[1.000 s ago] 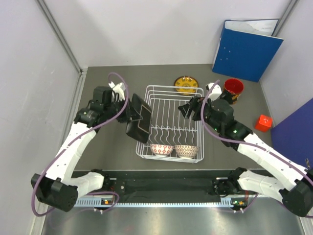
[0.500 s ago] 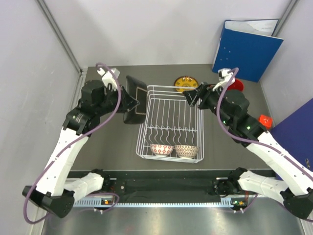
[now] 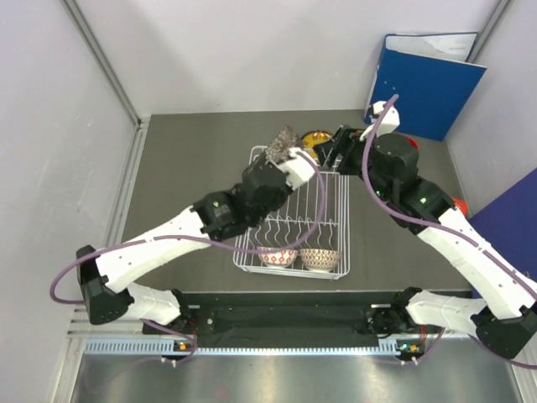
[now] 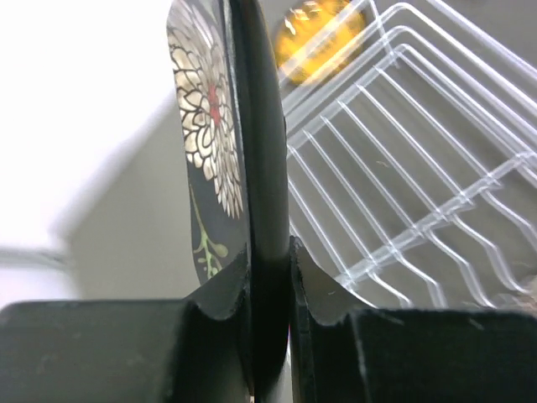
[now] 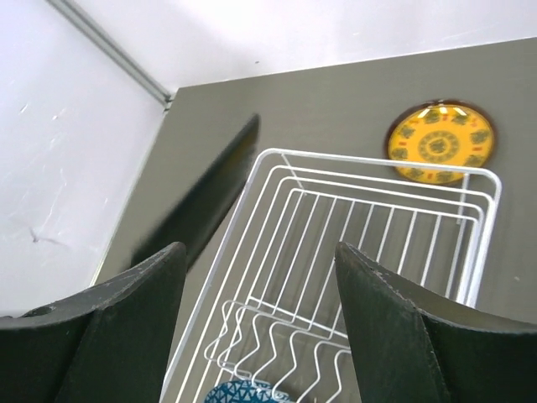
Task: Unload the mixed dishes from the dish rack
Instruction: Place the plate at the center of the board.
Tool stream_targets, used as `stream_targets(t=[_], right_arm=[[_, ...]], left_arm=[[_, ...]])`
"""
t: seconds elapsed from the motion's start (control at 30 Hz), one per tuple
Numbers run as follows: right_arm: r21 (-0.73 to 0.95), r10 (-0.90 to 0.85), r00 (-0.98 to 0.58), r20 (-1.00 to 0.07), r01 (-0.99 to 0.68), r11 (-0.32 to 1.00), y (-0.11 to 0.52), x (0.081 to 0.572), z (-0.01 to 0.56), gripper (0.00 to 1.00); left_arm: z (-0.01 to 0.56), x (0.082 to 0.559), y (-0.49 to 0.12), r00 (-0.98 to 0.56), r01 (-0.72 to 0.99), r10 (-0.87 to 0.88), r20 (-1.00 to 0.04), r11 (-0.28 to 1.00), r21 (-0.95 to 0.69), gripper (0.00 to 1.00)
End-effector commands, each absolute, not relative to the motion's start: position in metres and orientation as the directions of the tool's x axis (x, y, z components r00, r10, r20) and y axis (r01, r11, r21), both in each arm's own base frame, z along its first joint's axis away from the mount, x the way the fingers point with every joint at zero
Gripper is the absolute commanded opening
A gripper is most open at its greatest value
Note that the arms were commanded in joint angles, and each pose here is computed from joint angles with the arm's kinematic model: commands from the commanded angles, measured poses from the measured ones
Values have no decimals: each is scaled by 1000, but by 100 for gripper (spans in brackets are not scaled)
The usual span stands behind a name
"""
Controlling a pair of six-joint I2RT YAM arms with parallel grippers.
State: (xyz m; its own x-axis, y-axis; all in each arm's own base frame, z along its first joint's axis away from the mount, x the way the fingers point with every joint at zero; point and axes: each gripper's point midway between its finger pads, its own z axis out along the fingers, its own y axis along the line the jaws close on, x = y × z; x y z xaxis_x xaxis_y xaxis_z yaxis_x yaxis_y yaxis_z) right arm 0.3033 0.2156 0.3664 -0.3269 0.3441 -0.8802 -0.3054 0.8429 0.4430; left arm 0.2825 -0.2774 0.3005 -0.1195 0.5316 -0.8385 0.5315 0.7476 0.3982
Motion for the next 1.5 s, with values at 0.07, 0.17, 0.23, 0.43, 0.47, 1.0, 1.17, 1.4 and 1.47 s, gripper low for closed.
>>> stream_targets(t=[0.07, 0.17, 0.23, 0.43, 0.47, 1.0, 1.17, 1.4, 1.47], right_arm=[[450, 383, -312, -870, -181, 875, 179, 315, 393, 72], [466, 396, -324, -859, -173, 868, 167, 319, 396, 72], [470, 388, -354, -851, -181, 864, 165, 319, 394, 72], [481, 312, -492, -813, -265, 836, 180, 316, 367, 73], [478, 288, -512, -809, -288, 830, 184, 314, 362, 73], [579, 238, -622, -746, -429, 693, 220, 284, 311, 71], [646, 274, -639, -719, -468, 602, 237, 283, 313, 67], [681, 354, -607, -712, -475, 557, 238, 283, 320, 32], [683, 354, -610, -709, -469, 560, 237, 283, 319, 26]], left_arm=[[386, 272, -279, 258, 132, 720, -644, 634, 762, 0], [386, 260, -290, 356, 57, 752, -554, 574, 817, 0], [376, 257, -294, 388, 29, 786, -482, 512, 858, 0], [354, 235, -305, 567, 65, 718, -405, 451, 890, 0], [357, 228, -303, 597, 83, 687, -415, 462, 883, 0], [347, 208, -326, 674, 247, 577, -461, 412, 877, 0], [342, 206, -330, 676, 253, 580, -455, 397, 882, 0], [342, 205, -325, 665, 246, 596, -451, 395, 885, 0], [341, 206, -324, 664, 243, 599, -448, 394, 887, 0]])
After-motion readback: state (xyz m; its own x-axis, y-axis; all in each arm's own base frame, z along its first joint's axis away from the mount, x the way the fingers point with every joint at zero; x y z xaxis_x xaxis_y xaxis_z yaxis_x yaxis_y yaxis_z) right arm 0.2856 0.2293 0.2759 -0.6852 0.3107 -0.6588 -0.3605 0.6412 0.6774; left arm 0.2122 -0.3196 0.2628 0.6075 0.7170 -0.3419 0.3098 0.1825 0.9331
